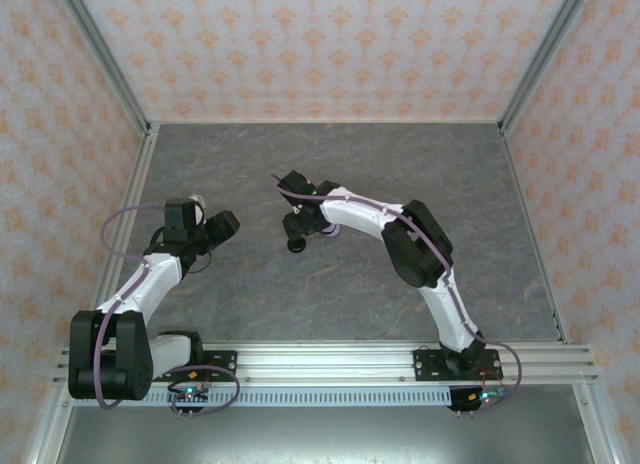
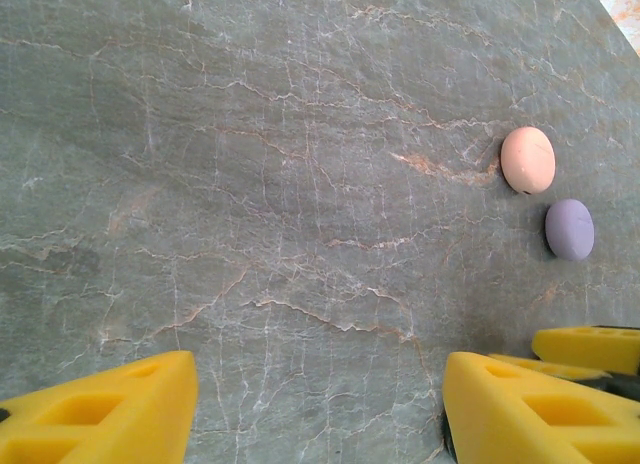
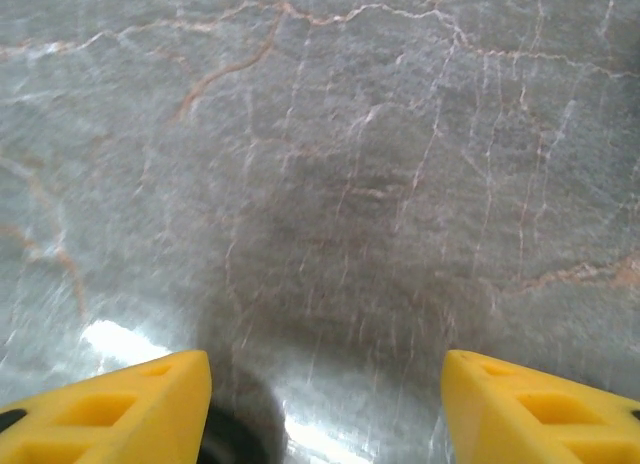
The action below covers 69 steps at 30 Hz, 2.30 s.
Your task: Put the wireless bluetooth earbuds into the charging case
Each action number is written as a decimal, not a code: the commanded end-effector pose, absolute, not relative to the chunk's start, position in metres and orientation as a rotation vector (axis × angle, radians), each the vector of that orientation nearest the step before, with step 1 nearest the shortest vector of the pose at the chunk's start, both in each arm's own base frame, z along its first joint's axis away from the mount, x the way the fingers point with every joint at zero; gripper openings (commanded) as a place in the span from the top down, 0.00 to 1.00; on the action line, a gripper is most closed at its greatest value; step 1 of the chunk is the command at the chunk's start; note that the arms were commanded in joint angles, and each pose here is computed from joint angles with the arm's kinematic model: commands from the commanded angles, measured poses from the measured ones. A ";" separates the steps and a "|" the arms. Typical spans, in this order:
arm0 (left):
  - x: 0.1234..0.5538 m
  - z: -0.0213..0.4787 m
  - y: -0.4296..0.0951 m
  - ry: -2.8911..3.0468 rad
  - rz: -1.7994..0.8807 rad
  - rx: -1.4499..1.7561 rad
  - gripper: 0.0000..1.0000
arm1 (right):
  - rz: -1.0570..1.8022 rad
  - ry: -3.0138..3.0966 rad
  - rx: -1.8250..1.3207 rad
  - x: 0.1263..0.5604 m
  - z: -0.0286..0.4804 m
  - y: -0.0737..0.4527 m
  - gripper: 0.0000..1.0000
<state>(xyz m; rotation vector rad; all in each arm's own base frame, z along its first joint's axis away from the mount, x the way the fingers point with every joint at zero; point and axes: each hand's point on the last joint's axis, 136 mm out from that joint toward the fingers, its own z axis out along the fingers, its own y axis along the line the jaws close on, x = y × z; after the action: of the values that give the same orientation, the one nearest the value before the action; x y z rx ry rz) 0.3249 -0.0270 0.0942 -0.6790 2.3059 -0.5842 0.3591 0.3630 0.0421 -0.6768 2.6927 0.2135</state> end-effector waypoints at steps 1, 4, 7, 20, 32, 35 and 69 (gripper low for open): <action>0.324 0.104 -0.025 2.291 -0.597 -0.673 0.35 | 0.311 2.556 -0.800 0.360 0.084 0.372 0.33; 0.325 0.108 -0.025 2.282 -0.595 -0.665 0.34 | 0.328 2.539 -0.916 0.350 0.088 0.372 0.26; 0.324 0.110 -0.025 2.276 -0.592 -0.664 0.33 | 0.401 2.571 -0.977 0.335 0.083 0.378 0.23; 0.327 0.112 -0.027 2.275 -0.608 -0.649 0.31 | 0.318 2.650 -1.081 0.318 0.044 0.382 0.17; 0.328 0.112 -0.027 2.277 -0.613 -0.649 0.30 | 0.177 2.664 -1.158 0.312 0.025 0.375 0.34; 0.327 0.112 -0.028 2.278 -0.614 -0.652 0.30 | 0.155 2.668 -1.188 0.308 0.023 0.374 0.37; 0.280 0.282 -0.181 1.943 -1.285 0.284 0.33 | 0.304 1.707 -1.071 0.265 0.246 0.296 0.57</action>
<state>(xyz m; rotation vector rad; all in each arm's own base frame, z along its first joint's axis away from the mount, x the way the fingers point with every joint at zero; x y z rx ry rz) 0.2980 -0.1586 0.2461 0.0724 2.0499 -1.2048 0.2695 0.2993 0.2265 -1.0150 1.8432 0.3437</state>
